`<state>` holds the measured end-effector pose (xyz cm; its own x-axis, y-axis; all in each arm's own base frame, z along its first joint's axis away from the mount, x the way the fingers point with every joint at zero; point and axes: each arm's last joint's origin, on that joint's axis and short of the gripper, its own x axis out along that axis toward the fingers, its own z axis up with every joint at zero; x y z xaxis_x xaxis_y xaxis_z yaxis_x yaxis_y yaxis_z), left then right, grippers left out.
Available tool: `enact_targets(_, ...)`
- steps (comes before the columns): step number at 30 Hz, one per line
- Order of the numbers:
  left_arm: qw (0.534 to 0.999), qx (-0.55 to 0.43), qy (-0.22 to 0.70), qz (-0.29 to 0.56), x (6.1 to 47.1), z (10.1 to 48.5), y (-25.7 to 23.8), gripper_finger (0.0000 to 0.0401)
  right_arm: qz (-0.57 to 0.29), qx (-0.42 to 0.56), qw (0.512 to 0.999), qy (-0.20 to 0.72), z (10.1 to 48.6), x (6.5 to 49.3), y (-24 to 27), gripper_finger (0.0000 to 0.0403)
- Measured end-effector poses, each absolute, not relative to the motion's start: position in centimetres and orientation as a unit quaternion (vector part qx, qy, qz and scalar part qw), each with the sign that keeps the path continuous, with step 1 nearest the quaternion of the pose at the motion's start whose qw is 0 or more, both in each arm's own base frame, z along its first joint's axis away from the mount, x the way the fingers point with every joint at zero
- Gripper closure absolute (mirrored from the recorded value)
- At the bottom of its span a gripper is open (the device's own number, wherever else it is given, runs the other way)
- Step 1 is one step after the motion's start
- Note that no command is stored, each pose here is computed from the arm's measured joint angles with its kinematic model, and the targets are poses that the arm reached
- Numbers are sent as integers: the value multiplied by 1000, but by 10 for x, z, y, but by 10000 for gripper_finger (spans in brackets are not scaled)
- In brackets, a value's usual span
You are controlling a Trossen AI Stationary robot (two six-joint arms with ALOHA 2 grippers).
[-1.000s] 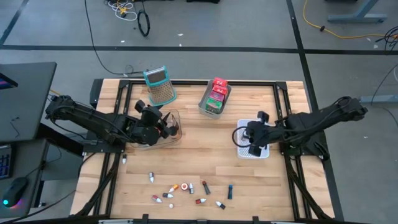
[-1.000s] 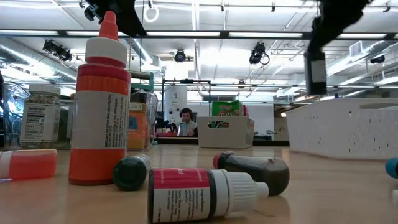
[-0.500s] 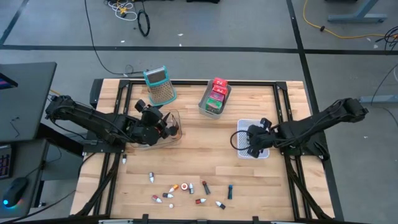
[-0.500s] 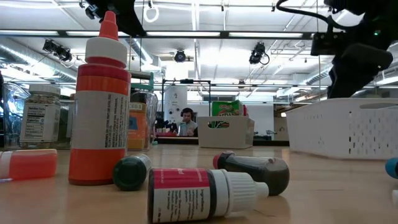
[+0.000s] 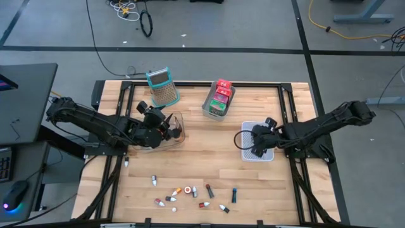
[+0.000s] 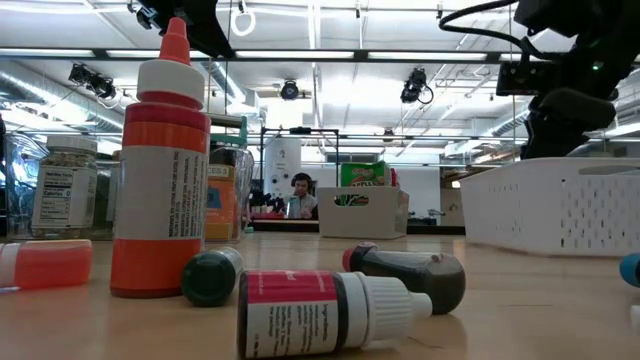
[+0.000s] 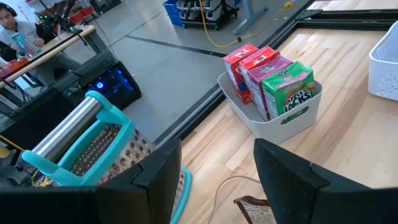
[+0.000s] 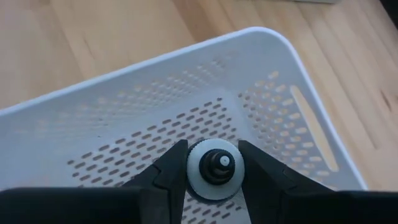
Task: Pick & Place Kitchen Items
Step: Put the black food coloring bottle into the white bin
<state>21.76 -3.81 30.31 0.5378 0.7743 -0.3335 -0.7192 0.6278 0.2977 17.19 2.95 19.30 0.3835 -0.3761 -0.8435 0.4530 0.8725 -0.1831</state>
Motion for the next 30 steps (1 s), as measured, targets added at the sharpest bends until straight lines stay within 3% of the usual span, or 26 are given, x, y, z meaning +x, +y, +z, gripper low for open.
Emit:
enact_targets(9,875,62,221,427,218,303,-38,190,-281,29,827,486,193,172,23,277)
enact_targets(16,875,62,221,427,218,303,-38,190,-261,25,859,440,198,184,24,277)
enact_targets(30,874,70,225,425,218,303,-38,190,-338,67,832,436,197,183,1,271)
